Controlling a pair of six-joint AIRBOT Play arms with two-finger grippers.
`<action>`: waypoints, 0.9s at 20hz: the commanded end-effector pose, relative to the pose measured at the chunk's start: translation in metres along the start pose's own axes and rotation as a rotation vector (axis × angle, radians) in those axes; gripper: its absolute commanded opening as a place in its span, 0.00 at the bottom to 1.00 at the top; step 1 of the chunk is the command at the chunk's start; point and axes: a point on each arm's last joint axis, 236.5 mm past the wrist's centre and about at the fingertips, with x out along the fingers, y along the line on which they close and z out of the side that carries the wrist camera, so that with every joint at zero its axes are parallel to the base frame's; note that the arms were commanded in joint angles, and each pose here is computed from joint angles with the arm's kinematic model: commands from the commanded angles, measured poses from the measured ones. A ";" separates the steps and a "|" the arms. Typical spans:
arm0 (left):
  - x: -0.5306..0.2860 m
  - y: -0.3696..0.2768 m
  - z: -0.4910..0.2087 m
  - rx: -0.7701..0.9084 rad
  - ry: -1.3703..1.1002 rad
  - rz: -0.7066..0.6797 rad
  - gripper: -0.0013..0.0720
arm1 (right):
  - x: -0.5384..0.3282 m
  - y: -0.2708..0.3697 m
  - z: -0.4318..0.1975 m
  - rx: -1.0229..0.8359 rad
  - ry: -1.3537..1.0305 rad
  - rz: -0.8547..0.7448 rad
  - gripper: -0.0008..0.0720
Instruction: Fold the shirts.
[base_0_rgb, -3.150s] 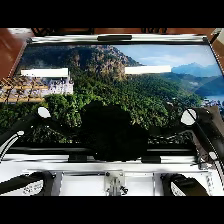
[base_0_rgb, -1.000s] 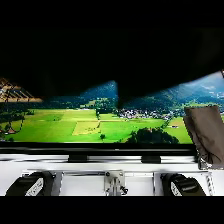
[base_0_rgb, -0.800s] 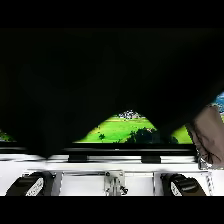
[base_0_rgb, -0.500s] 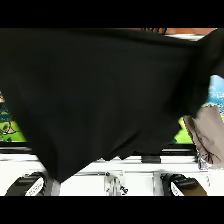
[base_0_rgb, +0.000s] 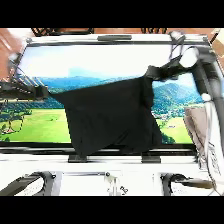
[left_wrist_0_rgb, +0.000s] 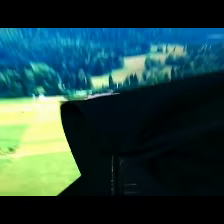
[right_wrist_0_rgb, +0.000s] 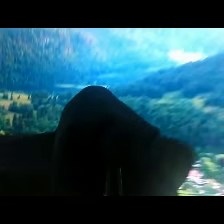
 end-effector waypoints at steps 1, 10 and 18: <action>0.054 -0.004 -0.034 -0.153 0.161 -0.100 0.09 | 0.061 0.025 -0.029 0.123 0.166 0.146 0.26; -0.002 0.031 -0.095 -0.213 0.457 -0.036 0.79 | -0.078 -0.140 -0.098 0.000 0.449 -0.403 0.67; 0.045 -0.019 -0.264 -0.265 0.691 -0.169 0.72 | -0.094 -0.159 -0.194 0.147 0.489 -0.340 0.67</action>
